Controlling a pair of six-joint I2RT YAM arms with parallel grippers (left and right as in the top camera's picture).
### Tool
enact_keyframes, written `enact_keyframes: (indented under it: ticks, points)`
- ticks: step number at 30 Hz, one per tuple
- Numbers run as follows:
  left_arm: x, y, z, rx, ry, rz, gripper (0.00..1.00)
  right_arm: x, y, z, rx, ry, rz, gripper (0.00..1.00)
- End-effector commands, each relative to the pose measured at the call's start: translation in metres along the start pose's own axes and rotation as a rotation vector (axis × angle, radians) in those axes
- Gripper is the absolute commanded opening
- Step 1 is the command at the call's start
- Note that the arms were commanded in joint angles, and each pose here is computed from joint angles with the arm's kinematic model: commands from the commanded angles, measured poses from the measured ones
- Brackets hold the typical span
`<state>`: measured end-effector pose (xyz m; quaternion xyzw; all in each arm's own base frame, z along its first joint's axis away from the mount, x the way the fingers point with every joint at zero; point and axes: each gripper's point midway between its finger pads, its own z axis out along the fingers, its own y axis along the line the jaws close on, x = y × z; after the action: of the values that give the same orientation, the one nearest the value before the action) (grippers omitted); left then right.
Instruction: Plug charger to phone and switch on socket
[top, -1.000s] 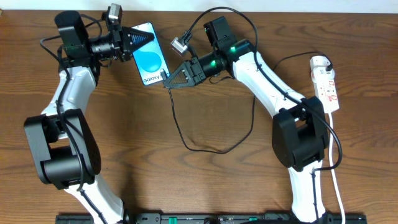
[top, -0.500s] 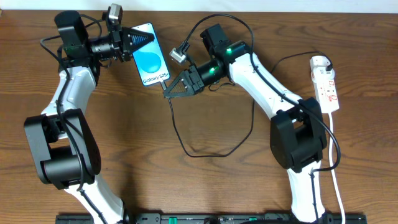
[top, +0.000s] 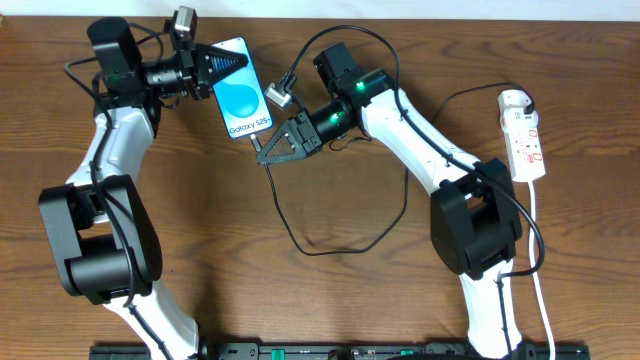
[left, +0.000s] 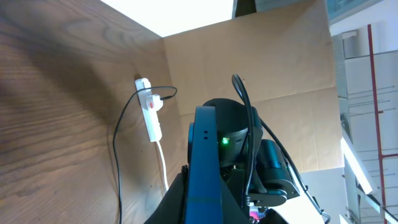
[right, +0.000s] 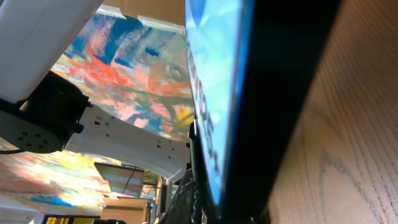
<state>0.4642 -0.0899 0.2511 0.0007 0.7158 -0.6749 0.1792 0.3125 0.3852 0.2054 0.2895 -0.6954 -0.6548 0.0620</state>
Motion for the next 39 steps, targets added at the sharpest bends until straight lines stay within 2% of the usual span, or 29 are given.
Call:
enact_keyframes:
  ticks: [1, 17, 39]
  points:
    - [0.002, -0.012, -0.001, 0.017, 0.022, 0.033, 0.07, -0.001, 0.001, 0.002, 0.006, 0.004, -0.031, 0.01]
    - [0.002, -0.012, -0.001, 0.017, 0.022, 0.032, 0.07, -0.008, 0.001, 0.002, 0.005, -0.006, -0.064, 0.01]
    - [0.002, -0.012, -0.001, 0.017, 0.022, 0.033, 0.07, -0.021, -0.005, -0.007, 0.038, -0.044, -0.014, 0.01]
